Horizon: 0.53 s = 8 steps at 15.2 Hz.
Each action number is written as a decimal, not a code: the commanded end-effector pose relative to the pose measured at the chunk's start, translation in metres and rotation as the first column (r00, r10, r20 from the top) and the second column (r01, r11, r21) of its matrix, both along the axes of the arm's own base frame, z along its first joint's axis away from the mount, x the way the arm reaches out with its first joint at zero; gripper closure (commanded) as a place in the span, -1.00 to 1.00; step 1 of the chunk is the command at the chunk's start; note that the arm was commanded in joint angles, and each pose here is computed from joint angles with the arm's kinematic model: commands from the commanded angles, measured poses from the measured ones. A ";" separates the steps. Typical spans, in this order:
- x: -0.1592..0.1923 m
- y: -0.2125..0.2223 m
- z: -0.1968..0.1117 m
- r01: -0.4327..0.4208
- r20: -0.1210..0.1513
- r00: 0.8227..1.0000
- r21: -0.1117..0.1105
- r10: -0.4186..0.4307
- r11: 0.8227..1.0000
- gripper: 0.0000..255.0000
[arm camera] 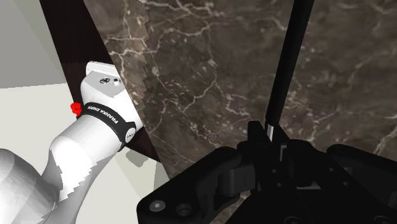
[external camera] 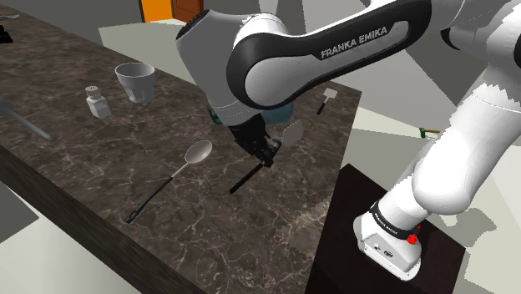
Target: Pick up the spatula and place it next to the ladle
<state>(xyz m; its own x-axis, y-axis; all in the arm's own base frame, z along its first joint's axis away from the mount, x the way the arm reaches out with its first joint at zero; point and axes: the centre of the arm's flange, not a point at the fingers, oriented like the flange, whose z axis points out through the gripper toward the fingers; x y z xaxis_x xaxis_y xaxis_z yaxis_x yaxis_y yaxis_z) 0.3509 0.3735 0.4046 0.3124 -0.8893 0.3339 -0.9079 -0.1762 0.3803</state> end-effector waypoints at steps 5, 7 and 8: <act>0.000 0.000 0.000 0.000 0.000 1.000 0.000 0.000 1.000 -1.00; 0.000 0.000 0.000 0.000 0.000 1.000 0.000 0.000 1.000 -1.00; 0.004 0.006 0.011 0.000 0.000 1.000 0.000 0.000 1.000 -1.00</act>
